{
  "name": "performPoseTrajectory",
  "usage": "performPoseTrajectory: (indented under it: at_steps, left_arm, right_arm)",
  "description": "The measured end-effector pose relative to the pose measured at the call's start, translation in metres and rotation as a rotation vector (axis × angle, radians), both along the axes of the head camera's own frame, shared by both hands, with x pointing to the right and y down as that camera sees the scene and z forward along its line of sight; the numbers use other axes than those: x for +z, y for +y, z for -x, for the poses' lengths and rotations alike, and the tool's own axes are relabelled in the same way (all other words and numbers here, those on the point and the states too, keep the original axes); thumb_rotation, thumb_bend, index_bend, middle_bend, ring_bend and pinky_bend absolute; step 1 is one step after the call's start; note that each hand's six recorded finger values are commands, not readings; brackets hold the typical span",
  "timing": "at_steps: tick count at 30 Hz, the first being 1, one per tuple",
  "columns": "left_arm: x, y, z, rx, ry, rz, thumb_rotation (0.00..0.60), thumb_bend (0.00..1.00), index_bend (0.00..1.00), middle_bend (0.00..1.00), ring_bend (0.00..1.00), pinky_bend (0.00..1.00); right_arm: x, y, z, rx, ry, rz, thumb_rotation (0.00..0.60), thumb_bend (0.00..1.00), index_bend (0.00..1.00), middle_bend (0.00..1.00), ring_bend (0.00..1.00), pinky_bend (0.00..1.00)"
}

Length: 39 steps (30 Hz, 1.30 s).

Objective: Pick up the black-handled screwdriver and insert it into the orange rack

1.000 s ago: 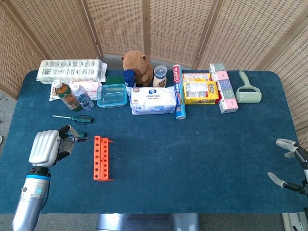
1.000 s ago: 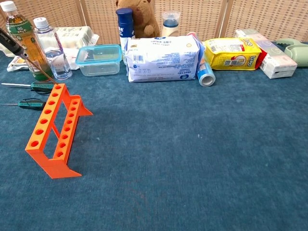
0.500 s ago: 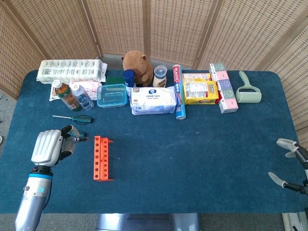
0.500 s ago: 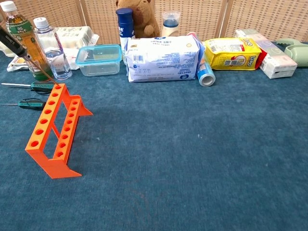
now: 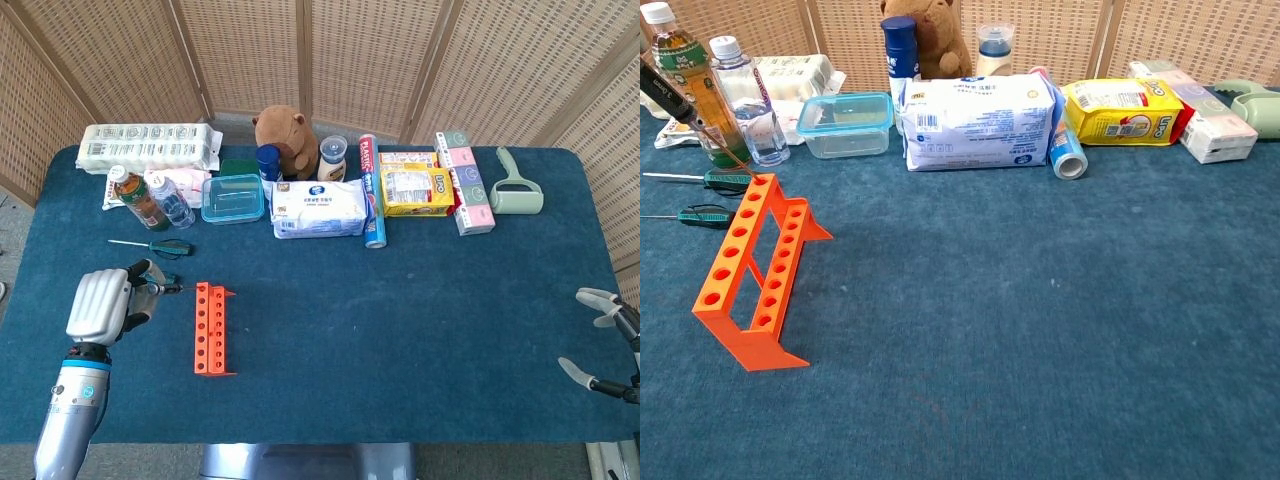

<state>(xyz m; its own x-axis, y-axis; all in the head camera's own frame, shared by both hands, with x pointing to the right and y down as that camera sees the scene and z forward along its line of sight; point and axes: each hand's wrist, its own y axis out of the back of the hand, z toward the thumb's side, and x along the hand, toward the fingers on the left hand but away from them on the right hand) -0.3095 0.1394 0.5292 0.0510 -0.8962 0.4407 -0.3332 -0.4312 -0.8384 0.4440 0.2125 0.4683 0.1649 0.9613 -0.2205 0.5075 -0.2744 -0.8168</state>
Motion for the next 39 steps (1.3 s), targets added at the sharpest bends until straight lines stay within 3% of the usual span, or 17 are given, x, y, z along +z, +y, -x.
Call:
performPoseTrajectory:
  at_steps: [23,39]
  left_arm:
    - [0.013,-0.011,-0.008,-0.024,0.0,0.041,0.6,0.43,0.52,0.87,0.85,0.92]
    - [0.038,-0.029,-0.019,-0.05,-0.015,0.115,0.6,0.43,0.52,0.87,0.85,0.92]
  right_arm:
    - [0.0,0.0,0.0,-0.002,0.001,0.002,0.6,0.23,0.21,0.22,0.27,0.39]
    - [0.001,-0.001,-0.002,0.004,0.001,0.005,0.6,0.23,0.21,0.22,0.27,0.39]
